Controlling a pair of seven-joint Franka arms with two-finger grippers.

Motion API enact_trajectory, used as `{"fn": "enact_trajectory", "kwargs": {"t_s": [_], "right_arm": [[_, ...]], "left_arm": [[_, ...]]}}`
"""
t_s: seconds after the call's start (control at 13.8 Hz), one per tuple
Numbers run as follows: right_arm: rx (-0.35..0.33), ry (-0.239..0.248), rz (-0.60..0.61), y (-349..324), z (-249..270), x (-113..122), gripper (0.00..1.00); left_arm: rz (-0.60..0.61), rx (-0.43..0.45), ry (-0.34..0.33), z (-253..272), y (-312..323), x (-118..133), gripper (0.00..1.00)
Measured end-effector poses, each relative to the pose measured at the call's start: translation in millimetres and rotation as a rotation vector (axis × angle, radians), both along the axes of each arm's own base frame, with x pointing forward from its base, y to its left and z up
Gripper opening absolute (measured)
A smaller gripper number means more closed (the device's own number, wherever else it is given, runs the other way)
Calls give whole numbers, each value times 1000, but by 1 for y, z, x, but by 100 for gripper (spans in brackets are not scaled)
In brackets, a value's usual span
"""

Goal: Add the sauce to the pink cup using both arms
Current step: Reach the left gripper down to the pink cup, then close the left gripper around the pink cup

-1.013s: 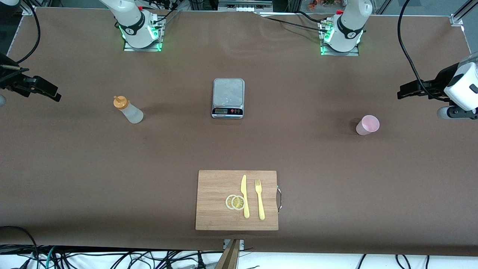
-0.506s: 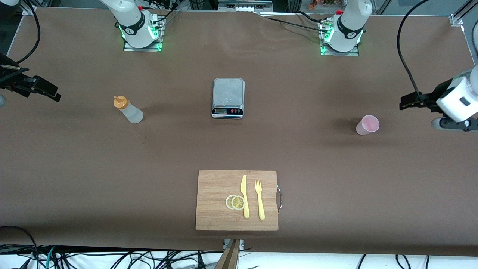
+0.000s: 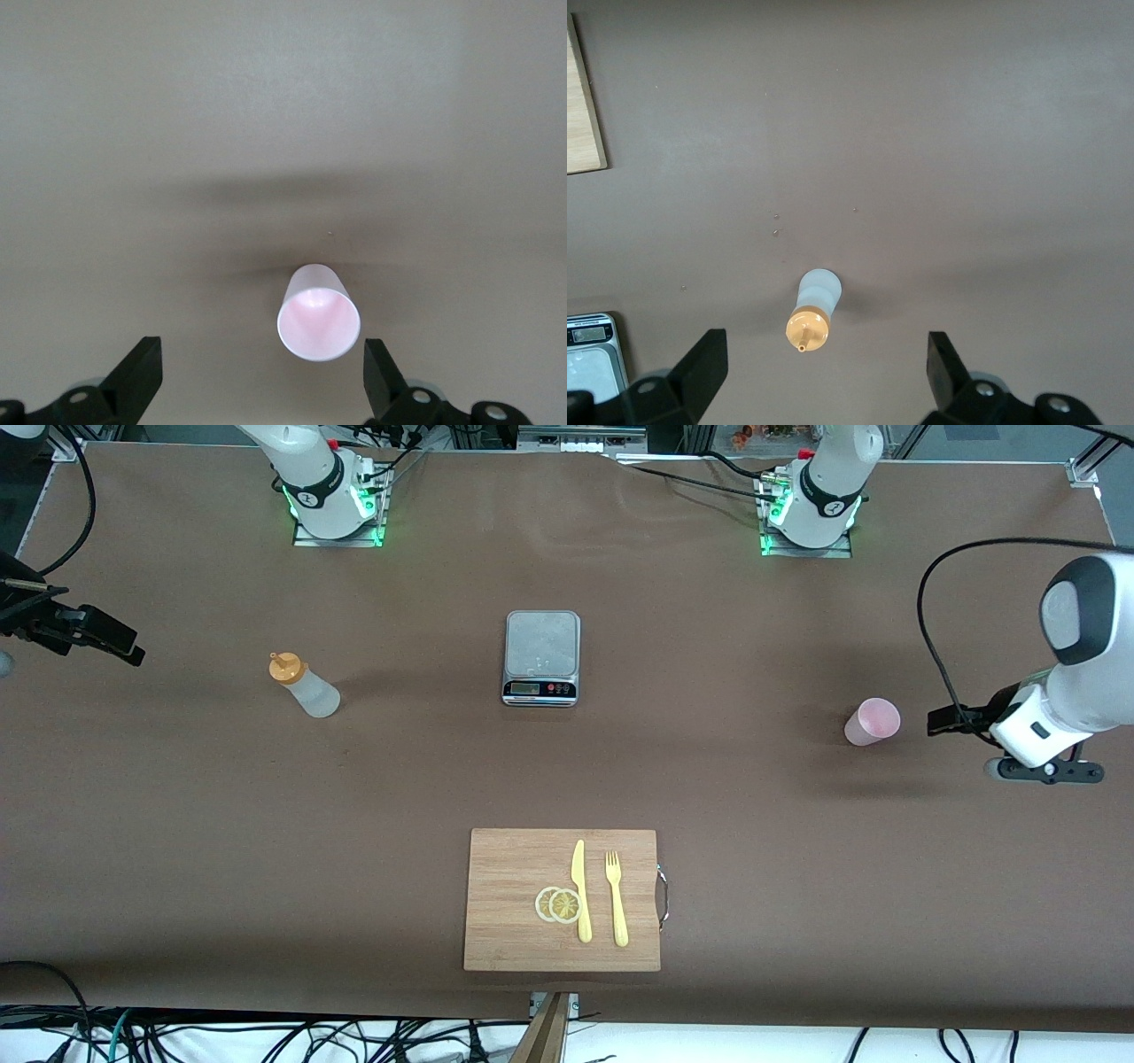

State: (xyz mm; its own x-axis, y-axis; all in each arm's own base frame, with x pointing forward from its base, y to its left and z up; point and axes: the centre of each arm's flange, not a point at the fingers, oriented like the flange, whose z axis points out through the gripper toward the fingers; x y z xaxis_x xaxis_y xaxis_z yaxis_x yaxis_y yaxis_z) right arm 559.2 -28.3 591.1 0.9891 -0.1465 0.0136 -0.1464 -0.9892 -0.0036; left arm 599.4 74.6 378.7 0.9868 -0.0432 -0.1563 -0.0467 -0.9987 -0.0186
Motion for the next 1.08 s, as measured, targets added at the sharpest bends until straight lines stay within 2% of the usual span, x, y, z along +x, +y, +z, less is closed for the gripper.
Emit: {"fn": "enact_trajectory", "kwargs": {"t_s": [0.36,0.72,1.08], "right_arm": [[0,0,0,0,0,0,100],[0,1,0,0,0,0,100],[0,1,0,0,0,0,100]], "left_arm": [[-38,-8,-6,-80,12,-13,99],[-53,-18,35,-113,9,-37,98],[-85,-23,21,-138,6,-54,96]]}}
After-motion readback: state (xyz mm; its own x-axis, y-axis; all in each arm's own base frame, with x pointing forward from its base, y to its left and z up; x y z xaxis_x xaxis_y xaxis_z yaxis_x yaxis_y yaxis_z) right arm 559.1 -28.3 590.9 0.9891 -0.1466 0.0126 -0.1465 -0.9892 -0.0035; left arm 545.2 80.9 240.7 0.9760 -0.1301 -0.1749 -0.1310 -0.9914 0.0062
